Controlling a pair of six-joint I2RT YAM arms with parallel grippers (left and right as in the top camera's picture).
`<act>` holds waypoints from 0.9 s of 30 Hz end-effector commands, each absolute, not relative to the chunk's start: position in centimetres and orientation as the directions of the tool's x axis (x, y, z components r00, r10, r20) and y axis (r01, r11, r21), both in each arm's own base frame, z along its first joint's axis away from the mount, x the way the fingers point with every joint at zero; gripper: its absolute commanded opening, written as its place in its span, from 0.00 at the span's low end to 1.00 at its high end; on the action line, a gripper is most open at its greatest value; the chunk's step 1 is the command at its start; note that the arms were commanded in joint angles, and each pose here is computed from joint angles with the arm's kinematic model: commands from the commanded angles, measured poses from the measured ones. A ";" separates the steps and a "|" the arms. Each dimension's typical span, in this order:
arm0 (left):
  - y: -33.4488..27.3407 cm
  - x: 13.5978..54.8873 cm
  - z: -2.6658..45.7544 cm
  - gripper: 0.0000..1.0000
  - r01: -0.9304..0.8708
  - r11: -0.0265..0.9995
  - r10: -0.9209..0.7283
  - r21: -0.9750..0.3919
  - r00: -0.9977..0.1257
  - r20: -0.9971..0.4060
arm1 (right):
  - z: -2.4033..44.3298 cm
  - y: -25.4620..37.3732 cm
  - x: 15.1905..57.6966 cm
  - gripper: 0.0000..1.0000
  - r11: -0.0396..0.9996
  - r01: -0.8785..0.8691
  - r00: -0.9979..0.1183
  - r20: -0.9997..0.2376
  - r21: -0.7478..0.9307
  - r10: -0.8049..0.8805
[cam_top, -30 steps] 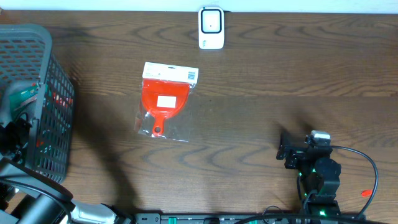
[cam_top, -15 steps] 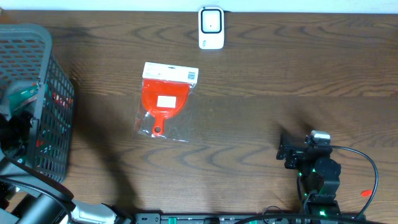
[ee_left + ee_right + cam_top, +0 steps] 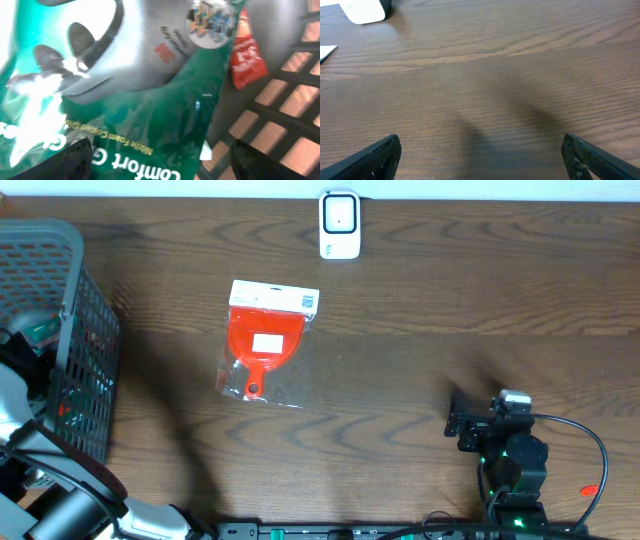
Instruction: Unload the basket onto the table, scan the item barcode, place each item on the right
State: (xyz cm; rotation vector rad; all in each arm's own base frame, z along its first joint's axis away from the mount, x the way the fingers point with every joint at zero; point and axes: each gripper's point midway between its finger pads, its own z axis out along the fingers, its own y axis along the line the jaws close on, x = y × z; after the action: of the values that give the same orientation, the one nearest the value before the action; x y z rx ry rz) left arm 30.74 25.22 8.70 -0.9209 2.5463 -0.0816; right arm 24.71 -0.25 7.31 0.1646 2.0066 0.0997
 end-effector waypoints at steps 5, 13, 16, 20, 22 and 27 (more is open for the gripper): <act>26.5 30.0 9.7 0.91 -0.656 0.755 -0.598 0.016 -0.698 -0.394 | 7.2 -0.5 24.7 0.99 0.985 0.089 -0.422 -0.890 0.147 0.171; 25.3 31.9 9.9 0.98 -0.612 0.791 -0.550 0.016 -0.722 -0.420 | 7.2 -0.5 24.7 0.99 0.985 0.092 -0.421 -0.891 0.146 0.171; 25.1 32.6 10.1 0.98 -0.589 0.808 -0.522 0.022 -0.732 -0.437 | 7.2 -0.5 24.7 0.99 0.985 0.092 -0.422 -0.890 0.146 0.171; 25.5 33.5 10.6 0.98 -0.586 0.810 -0.507 0.021 -0.717 -0.479 | 7.1 -0.5 24.6 0.99 0.985 0.093 -0.425 -0.889 0.145 0.171; 26.0 34.1 11.1 0.98 -0.587 0.810 -0.497 0.021 -0.704 -0.508 | 7.1 -0.5 24.6 0.99 0.985 0.093 -0.426 -0.888 0.145 0.171; 27.0 35.5 11.9 0.98 -0.574 0.818 -0.456 0.034 -0.683 -0.571 | 6.5 -0.5 24.5 0.99 0.985 0.096 -0.448 -0.877 0.144 0.172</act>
State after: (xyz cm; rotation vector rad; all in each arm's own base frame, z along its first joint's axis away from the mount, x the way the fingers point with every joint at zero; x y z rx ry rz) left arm 34.62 26.79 10.46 -0.8060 2.4772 0.2700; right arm 24.64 -0.42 6.98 0.1719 2.0203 0.0894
